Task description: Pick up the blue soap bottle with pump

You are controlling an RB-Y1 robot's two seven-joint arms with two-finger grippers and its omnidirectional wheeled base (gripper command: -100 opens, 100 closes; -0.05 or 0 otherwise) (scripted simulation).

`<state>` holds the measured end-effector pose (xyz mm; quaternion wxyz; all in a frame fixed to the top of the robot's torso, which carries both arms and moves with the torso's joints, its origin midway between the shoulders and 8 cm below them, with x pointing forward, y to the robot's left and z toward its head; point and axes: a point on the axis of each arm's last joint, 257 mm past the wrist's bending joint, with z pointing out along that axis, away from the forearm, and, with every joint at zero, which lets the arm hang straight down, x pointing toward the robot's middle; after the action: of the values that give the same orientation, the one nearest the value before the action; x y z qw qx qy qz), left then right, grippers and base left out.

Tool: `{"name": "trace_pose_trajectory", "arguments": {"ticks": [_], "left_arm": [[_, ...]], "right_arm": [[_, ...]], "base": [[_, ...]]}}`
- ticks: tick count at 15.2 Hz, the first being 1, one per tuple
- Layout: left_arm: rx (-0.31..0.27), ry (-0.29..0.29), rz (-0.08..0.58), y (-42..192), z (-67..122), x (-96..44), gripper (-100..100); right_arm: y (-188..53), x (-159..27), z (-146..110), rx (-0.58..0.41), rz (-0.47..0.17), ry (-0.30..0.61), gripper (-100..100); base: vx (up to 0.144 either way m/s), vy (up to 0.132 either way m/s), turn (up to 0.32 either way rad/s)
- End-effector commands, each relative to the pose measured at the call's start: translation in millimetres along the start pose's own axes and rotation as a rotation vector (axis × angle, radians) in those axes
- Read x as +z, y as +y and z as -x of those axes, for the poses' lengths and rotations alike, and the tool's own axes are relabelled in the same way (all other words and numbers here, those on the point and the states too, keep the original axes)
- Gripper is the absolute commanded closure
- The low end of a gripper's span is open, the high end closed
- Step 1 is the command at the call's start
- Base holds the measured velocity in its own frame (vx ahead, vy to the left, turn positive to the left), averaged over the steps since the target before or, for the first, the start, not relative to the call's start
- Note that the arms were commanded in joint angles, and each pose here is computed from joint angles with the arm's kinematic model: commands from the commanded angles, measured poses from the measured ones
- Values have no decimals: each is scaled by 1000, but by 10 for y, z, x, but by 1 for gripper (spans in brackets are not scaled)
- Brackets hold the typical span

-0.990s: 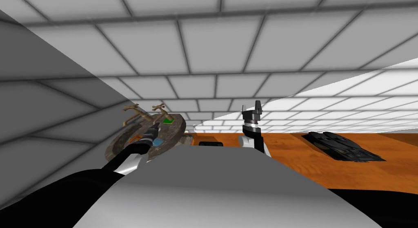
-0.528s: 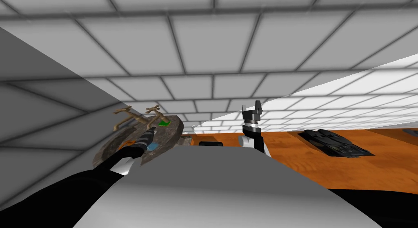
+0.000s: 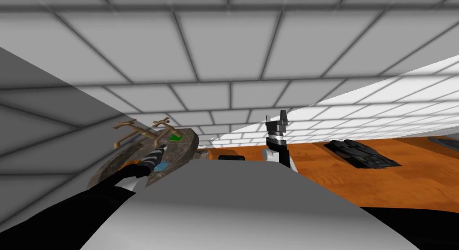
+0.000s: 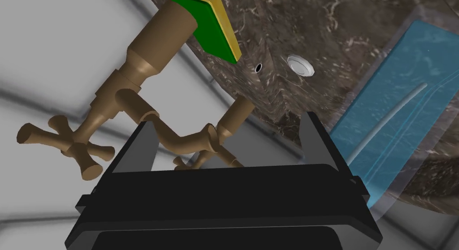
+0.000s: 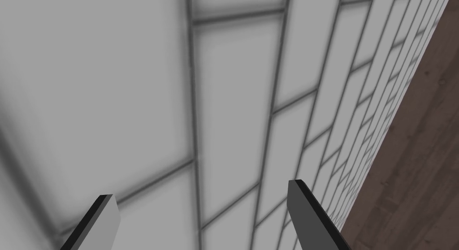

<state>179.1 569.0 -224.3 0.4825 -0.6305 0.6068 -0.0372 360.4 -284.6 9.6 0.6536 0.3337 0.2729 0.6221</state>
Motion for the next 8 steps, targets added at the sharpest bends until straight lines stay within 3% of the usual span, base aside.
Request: {"name": "trace_pose_trajectory", "arguments": {"ticks": [1, 3, 4, 8], "left_arm": [[3, -9, 65, 194, 106, -59, -100], [3, -3, 94, 269, 92, -64, -100], [5, -12, 136, 392, 188, -132, -100], [6, -13, 213, 599, 258, -223, -100]], "right_arm": [[0, 0, 0, 0, 0, 0, 0], [0, 0, 0, 0, 0, 0, 0], [0, 0, 0, 0, 0, 0, 0], [0, 0, 0, 0, 0, 0, 0]], "base": [[48, -27, -70], [46, -23, -53], [43, -19, -68], [44, -16, -58]]}}
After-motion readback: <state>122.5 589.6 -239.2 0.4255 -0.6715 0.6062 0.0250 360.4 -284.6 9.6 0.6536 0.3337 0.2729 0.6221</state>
